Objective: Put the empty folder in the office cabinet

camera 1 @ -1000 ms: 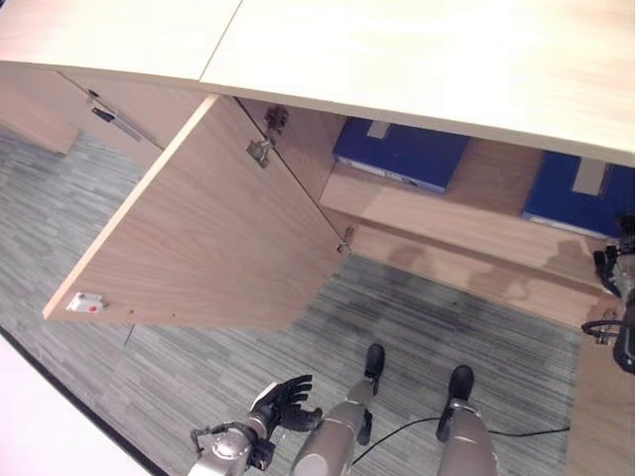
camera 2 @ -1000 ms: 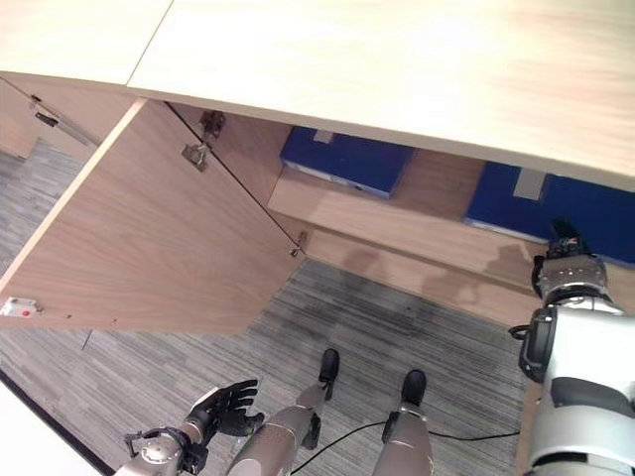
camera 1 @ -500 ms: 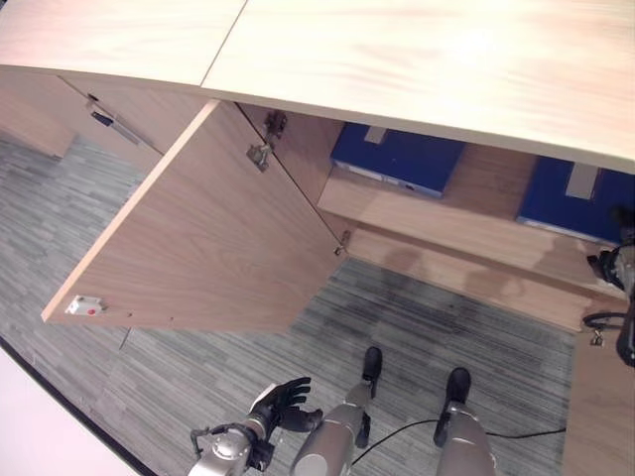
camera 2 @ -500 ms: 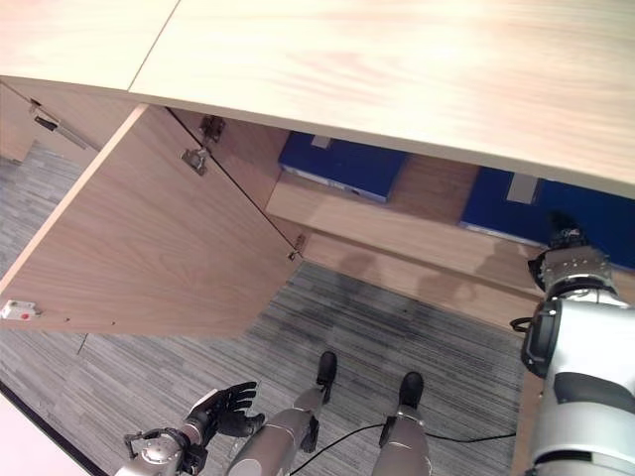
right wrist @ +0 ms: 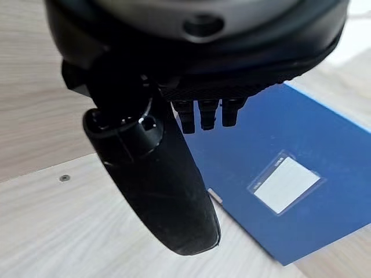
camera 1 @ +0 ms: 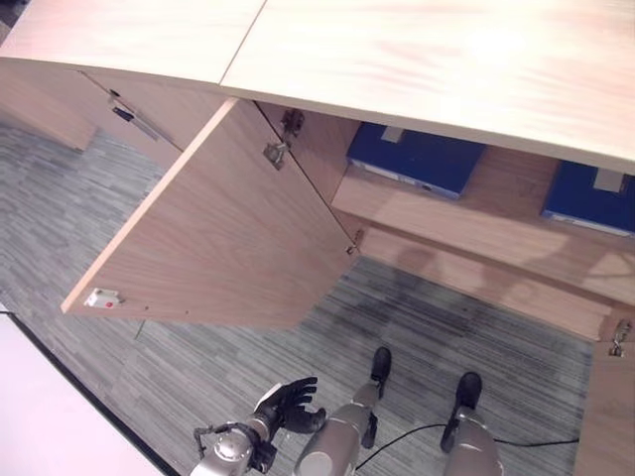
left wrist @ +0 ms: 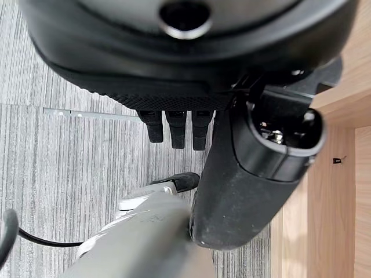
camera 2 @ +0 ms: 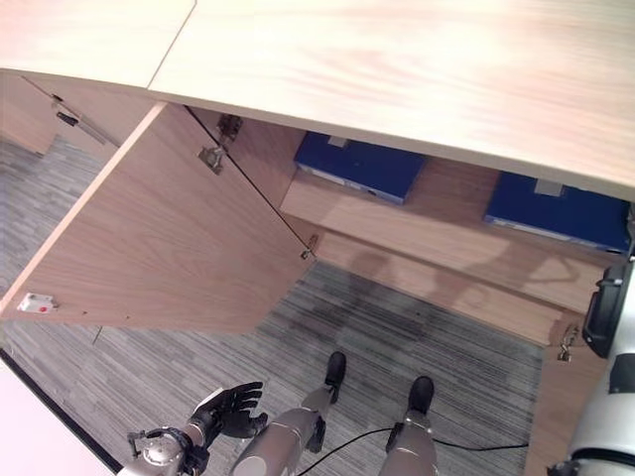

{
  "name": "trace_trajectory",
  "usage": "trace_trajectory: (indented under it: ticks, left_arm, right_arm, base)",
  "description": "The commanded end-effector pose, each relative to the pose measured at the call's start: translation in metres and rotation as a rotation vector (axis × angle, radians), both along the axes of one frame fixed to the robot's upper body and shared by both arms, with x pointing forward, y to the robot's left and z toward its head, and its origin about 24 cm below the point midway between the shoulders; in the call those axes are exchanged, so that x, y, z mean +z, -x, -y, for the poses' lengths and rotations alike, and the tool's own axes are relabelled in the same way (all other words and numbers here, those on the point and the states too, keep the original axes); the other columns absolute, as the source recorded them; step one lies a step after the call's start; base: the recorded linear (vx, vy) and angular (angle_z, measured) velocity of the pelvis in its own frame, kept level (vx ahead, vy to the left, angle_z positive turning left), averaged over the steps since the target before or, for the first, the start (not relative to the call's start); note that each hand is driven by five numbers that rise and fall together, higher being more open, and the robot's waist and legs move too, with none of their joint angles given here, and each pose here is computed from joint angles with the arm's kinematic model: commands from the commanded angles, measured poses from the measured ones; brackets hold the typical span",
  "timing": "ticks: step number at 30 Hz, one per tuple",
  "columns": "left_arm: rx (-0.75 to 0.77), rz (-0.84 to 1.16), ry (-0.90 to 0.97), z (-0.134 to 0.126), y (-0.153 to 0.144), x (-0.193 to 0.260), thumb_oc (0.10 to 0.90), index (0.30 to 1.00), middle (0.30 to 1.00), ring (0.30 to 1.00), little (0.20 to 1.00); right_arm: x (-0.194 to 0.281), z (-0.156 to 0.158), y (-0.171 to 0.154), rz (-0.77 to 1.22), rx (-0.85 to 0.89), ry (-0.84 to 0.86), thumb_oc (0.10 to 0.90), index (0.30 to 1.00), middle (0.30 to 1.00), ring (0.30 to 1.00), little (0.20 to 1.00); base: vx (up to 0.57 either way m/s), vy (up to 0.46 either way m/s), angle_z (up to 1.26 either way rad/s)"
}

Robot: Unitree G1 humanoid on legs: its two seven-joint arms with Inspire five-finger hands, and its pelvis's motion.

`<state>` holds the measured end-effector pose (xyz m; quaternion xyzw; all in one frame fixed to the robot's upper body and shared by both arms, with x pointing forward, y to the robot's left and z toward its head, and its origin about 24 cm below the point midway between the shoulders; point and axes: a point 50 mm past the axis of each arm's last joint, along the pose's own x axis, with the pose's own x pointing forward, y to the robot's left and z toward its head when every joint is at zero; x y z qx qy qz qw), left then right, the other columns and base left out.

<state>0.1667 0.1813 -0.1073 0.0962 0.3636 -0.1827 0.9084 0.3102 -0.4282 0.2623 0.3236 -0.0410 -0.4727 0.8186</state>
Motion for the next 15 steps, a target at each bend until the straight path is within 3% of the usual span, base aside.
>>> trace_trajectory:
  ticks: [1, 10, 13, 15]
  left_arm:
    - [-0.082, -0.005, -0.055, -0.011, 0.007, 0.002, 0.8, 0.9, 0.9, 0.9, 0.9]
    - [-0.066, 0.001, -0.051, -0.009, 0.003, 0.002, 0.8, 0.9, 0.9, 0.9, 0.9]
    - [-0.053, 0.004, -0.044, -0.008, 0.001, 0.002, 0.8, 0.9, 0.9, 0.9, 0.9]
    - [-0.024, 0.016, -0.019, -0.002, -0.005, 0.002, 0.8, 0.9, 0.9, 0.9, 0.9]
  right_arm:
    - [0.078, 0.02, 0.032, 0.166, -0.083, 0.231, 0.8, 0.9, 0.9, 0.9, 0.9]
    - [0.038, 0.007, 0.007, 0.15, -0.021, 0.144, 0.8, 0.9, 0.9, 0.9, 0.9]
    - [0.026, -0.003, -0.006, 0.178, 0.018, 0.132, 0.8, 0.9, 0.9, 0.9, 0.9]
    - [0.003, -0.026, -0.03, 0.228, 0.103, 0.131, 0.8, 0.9, 0.9, 0.9, 0.9]
  base:
    - [0.0, 0.0, 0.0]
    - [0.0, 0.003, 0.04]
    - [-0.01, 0.016, 0.05]
    - [-0.01, 0.03, -0.02]
